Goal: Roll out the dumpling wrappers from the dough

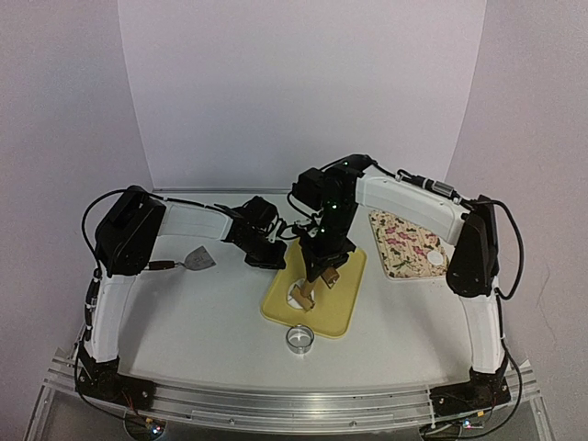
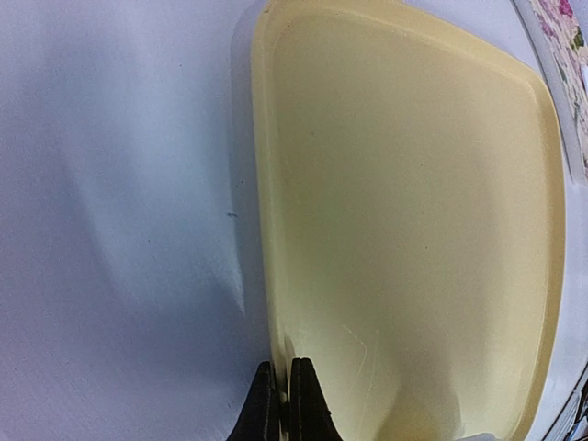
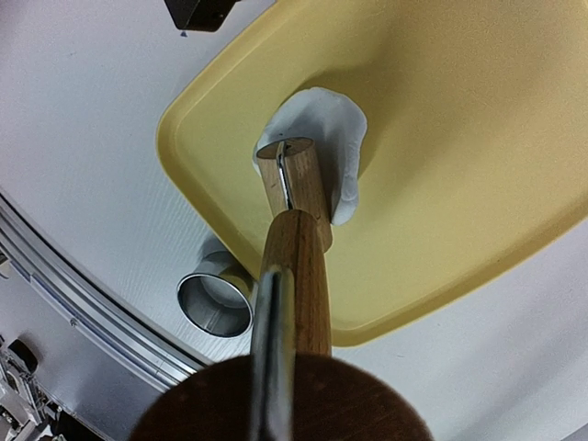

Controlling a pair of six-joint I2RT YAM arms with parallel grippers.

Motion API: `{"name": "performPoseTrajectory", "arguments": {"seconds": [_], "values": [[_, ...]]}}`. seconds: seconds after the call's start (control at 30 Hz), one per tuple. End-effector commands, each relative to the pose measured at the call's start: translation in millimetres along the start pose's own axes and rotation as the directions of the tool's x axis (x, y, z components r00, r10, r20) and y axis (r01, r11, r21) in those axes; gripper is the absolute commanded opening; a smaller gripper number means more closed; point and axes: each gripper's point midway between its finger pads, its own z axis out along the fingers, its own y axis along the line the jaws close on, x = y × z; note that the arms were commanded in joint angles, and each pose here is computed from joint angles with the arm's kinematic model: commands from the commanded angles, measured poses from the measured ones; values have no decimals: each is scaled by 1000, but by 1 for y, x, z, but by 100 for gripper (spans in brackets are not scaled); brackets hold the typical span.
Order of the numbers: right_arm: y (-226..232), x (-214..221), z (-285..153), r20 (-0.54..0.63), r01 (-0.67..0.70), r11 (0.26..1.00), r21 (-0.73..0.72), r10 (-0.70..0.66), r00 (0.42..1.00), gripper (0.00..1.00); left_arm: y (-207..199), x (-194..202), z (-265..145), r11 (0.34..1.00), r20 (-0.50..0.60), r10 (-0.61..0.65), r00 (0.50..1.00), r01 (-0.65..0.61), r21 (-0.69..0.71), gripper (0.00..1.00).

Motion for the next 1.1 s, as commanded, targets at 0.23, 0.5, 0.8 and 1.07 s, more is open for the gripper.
{"name": "performPoseTrajectory", "arguments": {"seconds": [0.23,0.5,0.8,1.07], "values": [[5,6,34,-82,23,1000,0,-23,996,0,17,25,19,999,-78,-27,997,24,-41,0],[17,6,48,-97,55,998,-19,-57,994,0,17,26,20,999,-80,-27,996,24,-41,0],[20,13,68,-144,85,996,21,-81,986,0,18,26,22,999,-81,-32,996,29,-40,0],[10,20,86,-195,69,996,63,-55,979,0,19,29,22,999,-85,-35,996,32,-43,0]]}}
